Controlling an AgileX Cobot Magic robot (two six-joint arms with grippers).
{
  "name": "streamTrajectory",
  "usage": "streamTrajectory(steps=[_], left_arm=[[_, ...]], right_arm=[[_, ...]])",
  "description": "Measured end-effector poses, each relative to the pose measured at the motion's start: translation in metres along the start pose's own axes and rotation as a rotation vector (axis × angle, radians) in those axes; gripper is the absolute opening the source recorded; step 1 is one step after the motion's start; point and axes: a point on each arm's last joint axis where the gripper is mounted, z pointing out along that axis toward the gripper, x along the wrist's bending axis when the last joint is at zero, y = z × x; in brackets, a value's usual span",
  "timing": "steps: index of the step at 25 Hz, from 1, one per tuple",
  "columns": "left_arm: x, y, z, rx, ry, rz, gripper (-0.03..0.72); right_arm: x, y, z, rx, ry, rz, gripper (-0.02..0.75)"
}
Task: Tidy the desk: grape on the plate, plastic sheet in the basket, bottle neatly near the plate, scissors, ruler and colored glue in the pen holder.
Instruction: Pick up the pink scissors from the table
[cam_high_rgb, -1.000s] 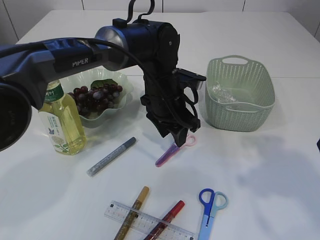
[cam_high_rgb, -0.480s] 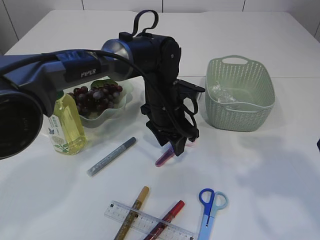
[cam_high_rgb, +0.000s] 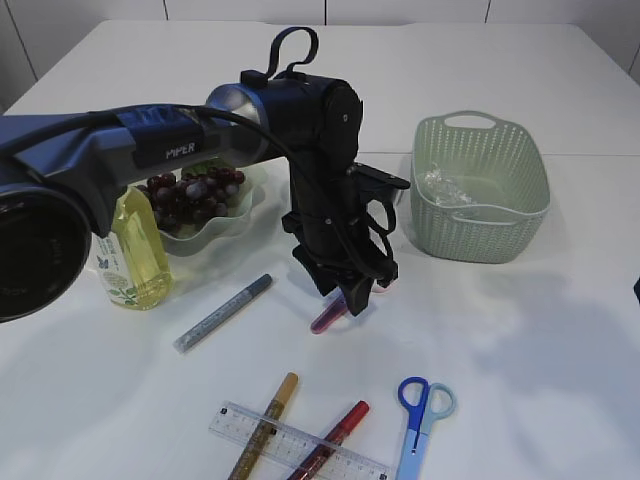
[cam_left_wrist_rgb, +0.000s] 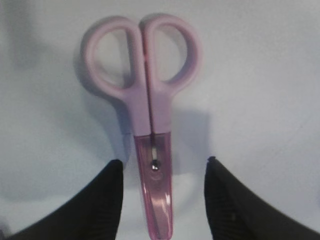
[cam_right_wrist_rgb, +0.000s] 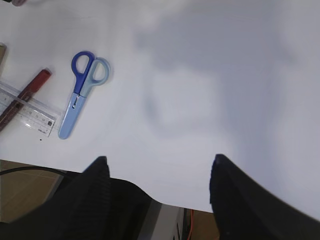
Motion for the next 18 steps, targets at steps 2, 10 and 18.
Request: streamTrajectory(steps=[2,10,18], left_arm=[[0.0,0.0,0.0,0.0,0.0,0.0,0.384],[0.0004,-0.0001,0.0039,0.004,-0.002,0.002,0.384],[-0.0012,0.0001,0.0039,0.002,-0.019,0.0,0.375]], right_arm=[[0.0,0.0,0.0,0.0,0.0,0.0,0.491],[0.0,0.0,0.0,0.0,0.0,0.0,0.491],[-0.0002,0.0,0.0,0.0,-0.002,-0.003,0.491]])
